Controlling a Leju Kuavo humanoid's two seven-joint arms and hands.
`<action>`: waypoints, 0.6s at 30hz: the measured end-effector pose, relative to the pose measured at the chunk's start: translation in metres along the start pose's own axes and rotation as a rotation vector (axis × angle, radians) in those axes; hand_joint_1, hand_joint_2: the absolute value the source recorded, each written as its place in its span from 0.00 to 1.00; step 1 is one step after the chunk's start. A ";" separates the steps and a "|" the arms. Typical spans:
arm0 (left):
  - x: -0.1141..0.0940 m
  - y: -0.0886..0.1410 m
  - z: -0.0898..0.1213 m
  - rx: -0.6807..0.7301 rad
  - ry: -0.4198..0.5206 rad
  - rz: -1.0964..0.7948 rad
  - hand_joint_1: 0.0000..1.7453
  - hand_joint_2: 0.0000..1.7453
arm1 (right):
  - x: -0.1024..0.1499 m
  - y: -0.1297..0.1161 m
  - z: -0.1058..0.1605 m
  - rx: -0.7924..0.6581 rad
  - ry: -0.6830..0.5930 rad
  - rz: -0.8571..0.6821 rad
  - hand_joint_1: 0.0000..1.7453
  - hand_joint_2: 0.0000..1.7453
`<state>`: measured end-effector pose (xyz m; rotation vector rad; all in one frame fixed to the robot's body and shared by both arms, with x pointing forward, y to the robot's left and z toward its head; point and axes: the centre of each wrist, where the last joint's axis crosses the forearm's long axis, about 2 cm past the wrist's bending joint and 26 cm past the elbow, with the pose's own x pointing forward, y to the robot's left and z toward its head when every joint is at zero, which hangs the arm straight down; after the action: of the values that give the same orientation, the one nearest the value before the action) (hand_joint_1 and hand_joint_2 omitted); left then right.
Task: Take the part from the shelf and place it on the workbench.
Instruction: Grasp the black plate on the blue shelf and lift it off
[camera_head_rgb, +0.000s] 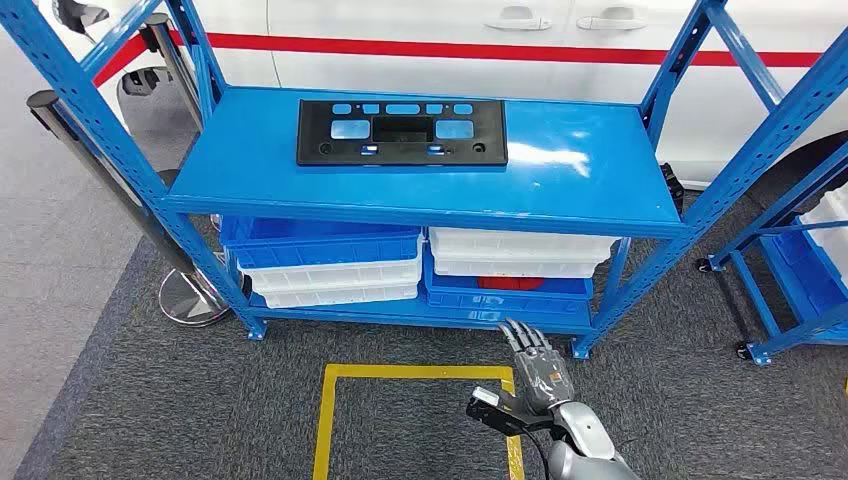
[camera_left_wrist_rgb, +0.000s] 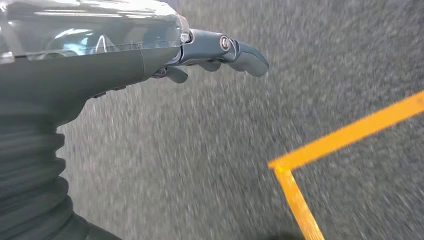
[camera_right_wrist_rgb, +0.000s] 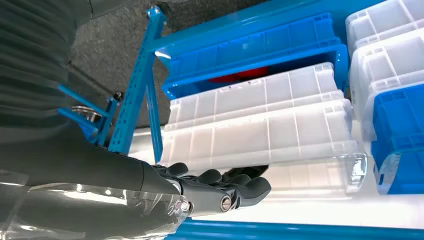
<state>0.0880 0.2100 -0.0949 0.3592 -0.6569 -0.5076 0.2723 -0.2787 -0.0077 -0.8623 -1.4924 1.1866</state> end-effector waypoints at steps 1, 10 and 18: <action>0.000 0.000 0.000 -0.003 0.003 0.009 0.00 1.00 | 0.000 0.000 -0.001 -0.002 -0.004 0.003 0.00 1.00; -0.001 0.002 -0.002 -0.009 0.036 0.059 0.00 1.00 | 0.010 -0.033 -0.031 -0.057 -0.107 0.060 0.00 1.00; -0.001 0.005 -0.003 -0.001 0.038 0.182 0.00 1.00 | -0.007 -0.121 -0.095 -0.192 -0.226 0.228 0.00 1.00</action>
<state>0.0910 0.2148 -0.0958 0.3041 -0.6461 -0.3269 0.3717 -0.2934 0.1086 -1.0784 -1.7484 1.3583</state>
